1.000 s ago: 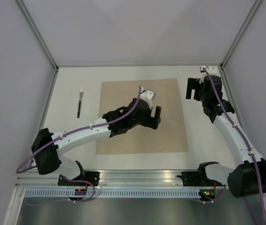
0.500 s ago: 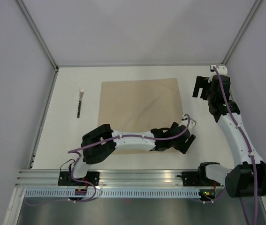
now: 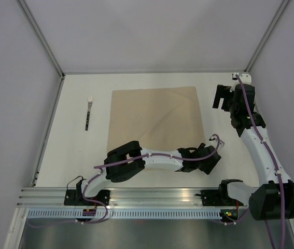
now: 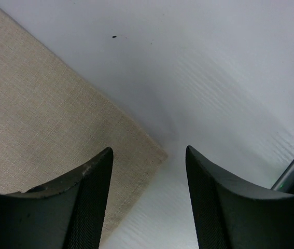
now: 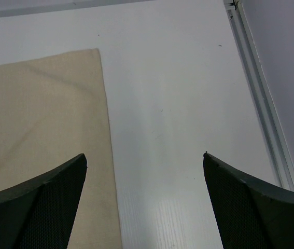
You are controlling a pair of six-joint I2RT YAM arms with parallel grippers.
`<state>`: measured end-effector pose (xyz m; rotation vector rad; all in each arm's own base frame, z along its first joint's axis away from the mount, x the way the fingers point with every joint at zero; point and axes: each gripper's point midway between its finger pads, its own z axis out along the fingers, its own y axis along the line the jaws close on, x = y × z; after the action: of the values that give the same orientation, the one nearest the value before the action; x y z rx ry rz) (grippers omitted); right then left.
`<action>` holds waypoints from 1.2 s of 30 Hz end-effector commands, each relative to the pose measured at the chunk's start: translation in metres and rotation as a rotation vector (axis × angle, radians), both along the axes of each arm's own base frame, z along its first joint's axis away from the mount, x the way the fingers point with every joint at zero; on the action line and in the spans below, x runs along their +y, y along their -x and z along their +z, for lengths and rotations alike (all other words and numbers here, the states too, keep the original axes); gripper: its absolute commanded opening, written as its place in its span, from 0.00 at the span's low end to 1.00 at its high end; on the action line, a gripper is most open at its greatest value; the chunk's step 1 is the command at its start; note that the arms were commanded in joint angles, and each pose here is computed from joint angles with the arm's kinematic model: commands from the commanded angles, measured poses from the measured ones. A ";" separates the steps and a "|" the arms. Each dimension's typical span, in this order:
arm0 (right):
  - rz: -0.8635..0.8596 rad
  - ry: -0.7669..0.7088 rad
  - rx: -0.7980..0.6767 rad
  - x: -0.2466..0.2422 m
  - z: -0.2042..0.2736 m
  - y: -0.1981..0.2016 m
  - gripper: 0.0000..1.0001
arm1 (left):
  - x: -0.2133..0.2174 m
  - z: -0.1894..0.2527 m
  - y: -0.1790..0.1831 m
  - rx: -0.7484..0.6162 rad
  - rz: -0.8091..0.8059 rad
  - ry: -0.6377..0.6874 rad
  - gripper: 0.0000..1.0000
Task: Fold the napkin, place the utensils inside, and roll it up
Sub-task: Fold the napkin at the center of the board.
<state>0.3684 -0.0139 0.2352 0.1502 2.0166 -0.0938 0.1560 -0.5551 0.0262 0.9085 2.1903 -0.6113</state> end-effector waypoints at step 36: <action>0.007 0.005 -0.013 -0.001 0.002 0.004 0.98 | -0.016 0.051 0.048 0.069 -0.165 0.143 0.02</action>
<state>0.3662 -0.0130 0.2319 0.1442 2.0197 -0.0898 0.1261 -0.5575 0.0285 1.0119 2.1873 -0.7039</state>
